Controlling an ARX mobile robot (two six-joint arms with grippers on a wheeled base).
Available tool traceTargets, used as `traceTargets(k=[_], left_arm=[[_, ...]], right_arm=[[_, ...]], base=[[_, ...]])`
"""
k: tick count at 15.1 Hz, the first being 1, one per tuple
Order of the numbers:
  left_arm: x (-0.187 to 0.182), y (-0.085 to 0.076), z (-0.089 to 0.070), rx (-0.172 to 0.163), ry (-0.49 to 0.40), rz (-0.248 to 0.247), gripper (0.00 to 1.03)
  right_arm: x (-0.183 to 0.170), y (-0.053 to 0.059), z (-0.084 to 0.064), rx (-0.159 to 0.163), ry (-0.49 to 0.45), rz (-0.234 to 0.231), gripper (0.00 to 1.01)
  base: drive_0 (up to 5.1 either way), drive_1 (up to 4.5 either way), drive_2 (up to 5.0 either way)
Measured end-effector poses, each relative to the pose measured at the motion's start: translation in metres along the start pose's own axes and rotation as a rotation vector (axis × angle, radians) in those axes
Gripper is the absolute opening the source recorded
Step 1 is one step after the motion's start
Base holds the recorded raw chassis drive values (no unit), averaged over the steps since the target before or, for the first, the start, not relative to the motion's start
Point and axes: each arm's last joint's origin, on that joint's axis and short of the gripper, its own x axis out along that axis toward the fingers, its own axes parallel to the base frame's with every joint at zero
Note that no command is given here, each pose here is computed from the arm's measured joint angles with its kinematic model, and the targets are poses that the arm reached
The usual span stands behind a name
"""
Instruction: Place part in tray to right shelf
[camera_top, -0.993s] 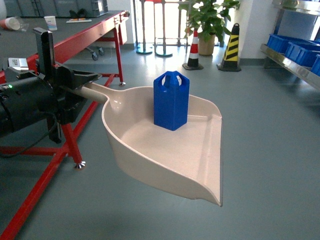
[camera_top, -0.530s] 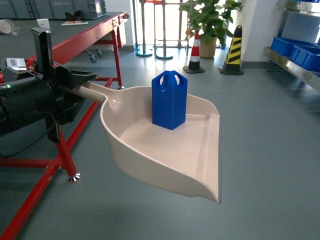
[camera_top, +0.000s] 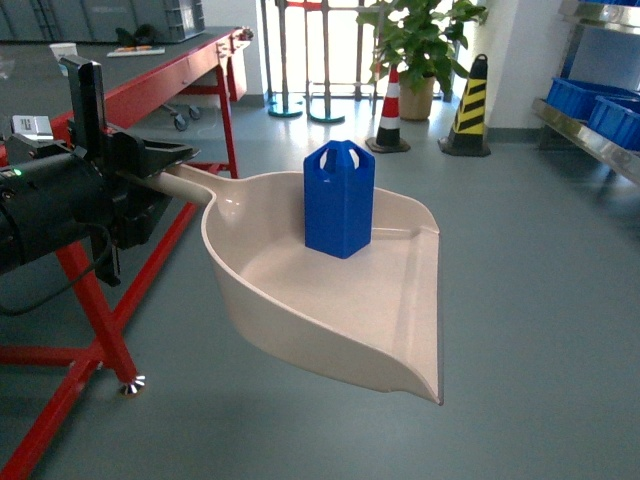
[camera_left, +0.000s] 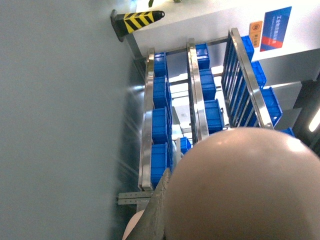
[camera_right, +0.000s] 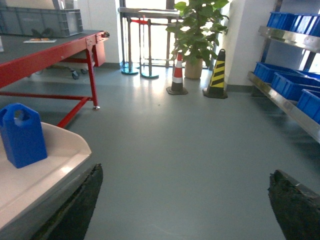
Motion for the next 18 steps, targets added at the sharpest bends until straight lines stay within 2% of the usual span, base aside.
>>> traceTargets(k=[5,18], left_arm=[[0.0,-0.0004,0.0,0.001,0.001,-0.004,0.14],[0.0003,-0.0006,0.0007,0.001,-0.002,-0.003,0.14]], right_arm=[[-0.0001,0.0,0.0003,0.0,-0.003,0.0,0.98],[0.0003,0.0003,-0.0002,-0.001,0.002,0.004,0.98]], base=[[0.1,4.06,-3.9],[-1.6,-1.56,-1.6]])
